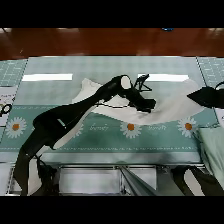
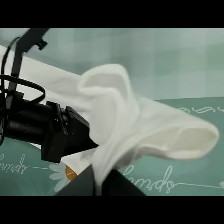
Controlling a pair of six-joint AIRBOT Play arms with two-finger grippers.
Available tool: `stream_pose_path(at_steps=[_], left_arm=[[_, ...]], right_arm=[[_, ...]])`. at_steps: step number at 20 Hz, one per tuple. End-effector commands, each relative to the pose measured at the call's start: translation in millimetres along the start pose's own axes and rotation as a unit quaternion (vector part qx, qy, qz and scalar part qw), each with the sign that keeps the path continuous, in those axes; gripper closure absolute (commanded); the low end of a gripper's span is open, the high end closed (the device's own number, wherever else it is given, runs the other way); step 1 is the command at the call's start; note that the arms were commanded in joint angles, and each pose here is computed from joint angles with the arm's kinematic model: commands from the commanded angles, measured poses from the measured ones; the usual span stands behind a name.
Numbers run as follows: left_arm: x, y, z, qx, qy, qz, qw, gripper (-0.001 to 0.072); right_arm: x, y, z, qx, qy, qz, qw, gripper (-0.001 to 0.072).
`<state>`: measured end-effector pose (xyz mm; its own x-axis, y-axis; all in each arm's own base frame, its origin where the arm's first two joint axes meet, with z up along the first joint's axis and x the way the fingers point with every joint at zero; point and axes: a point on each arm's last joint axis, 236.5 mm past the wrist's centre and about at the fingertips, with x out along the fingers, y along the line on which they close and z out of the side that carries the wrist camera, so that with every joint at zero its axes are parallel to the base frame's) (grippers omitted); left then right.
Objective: Fold the shirts.
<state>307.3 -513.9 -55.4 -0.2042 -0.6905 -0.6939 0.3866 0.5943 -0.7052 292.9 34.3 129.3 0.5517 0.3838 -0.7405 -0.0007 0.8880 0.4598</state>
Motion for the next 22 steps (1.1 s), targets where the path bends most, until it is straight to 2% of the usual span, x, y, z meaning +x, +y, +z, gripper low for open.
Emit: stream_pose_path(at_steps=[1, 3, 7, 8, 10, 13, 17, 22], left_arm=[[-13.9, -5.5, 7.9, -0.005, 0.008, -0.007, 1.0, 0.0685], [-65.7, 25.1, 29.6, -0.01, -0.02, 0.032, 0.999, 0.0684], [-213.7, 119.9, 23.3, -0.012, -0.053, 0.219, 0.974, 0.0685], [-249.7, 127.3, 22.8, -0.02, -0.09, 0.237, 0.967, 0.0685], [-318.9, 132.5, 13.5, -0.042, -0.183, 0.245, 0.951, 0.0685], [-390.5, 145.5, -41.8, -0.083, -0.277, 0.263, 0.921, 0.0686], [-404.0, 157.9, -127.1, -0.115, -0.31, 0.281, 0.901, 0.0686], [-381.9, 157.5, -163.4, -0.134, -0.318, 0.263, 0.901, 0.0686]], right_arm=[[-4.0, 3.5, -1.3, 0.003, -0.004, 0.002, 1.0, 0.069], [-3.8, 11.8, 1.4, 0.011, -0.009, 0.019, 1.0, 0.0691], [6.7, 67.7, 8.3, 0.009, -0.023, 0.092, 0.995, 0.069], [15.7, 81.2, 11.8, 0.007, -0.026, 0.105, 0.994, 0.0691], [43.9, 108.7, 15.6, 0.012, -0.02, 0.135, 0.991, 0.0691], [108.0, 159.9, 15.0, 0.02, 0.008, 0.18, 0.983, 0.0691], [199.8, 236.1, -1.4, 0.016, 0.08, 0.218, 0.972, 0.0691], [288.6, 297.9, -35.9, 0.032, 0.153, 0.252, 0.955, 0.069]])
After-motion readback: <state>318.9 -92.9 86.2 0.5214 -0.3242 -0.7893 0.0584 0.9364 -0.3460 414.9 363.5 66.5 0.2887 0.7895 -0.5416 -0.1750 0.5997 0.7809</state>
